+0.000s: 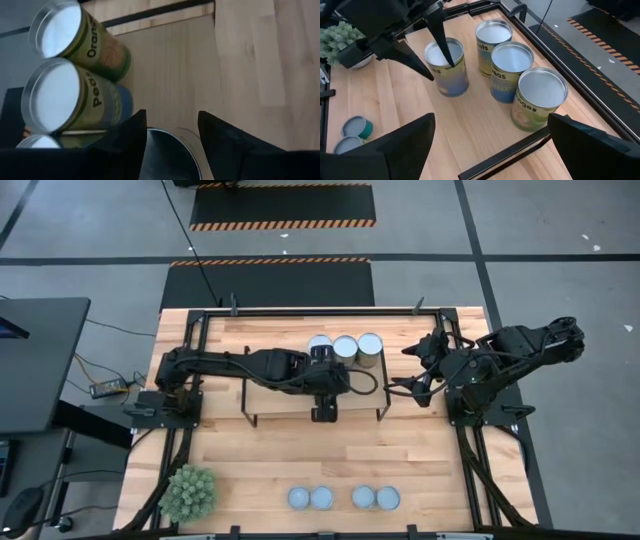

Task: Pick and place cans onto a shelf
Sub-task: Put the canned peaches on the shelf

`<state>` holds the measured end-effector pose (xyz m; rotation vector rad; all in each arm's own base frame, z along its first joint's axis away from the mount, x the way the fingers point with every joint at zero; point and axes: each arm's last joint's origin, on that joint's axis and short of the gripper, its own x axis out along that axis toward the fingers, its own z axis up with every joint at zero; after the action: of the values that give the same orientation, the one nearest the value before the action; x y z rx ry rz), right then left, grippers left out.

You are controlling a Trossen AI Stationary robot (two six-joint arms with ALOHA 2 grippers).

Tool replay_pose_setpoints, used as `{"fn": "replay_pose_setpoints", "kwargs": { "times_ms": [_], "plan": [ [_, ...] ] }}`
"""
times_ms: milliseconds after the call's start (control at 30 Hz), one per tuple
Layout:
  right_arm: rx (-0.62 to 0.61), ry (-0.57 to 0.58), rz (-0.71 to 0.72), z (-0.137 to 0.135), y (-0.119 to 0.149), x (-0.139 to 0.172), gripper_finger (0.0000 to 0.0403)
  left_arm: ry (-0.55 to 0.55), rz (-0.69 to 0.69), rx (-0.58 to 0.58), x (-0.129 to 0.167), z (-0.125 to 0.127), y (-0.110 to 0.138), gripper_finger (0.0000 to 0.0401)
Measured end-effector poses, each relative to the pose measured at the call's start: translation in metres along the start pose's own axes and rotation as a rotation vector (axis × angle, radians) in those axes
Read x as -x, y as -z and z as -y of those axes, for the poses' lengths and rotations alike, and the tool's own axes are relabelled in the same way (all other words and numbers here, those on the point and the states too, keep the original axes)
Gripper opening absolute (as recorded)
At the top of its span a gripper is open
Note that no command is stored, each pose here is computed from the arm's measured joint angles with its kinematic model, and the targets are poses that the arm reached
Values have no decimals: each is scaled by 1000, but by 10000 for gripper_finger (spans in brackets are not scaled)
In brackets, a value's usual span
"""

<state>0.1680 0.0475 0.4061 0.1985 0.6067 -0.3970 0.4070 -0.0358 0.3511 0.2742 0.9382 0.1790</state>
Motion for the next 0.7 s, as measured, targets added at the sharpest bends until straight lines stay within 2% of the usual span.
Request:
{"fn": "replay_pose_setpoints", "kwargs": {
  "times_ms": [500, 700],
  "plan": [
    [0, -8, -6, 0, 0, 0, 393, -40, -169, -157, 13, -6, 19, 182],
    [7, -6, -8, 0, 0, 0, 393, -41, -164, -148, 24, -10, 22, 182]
  ]
}}
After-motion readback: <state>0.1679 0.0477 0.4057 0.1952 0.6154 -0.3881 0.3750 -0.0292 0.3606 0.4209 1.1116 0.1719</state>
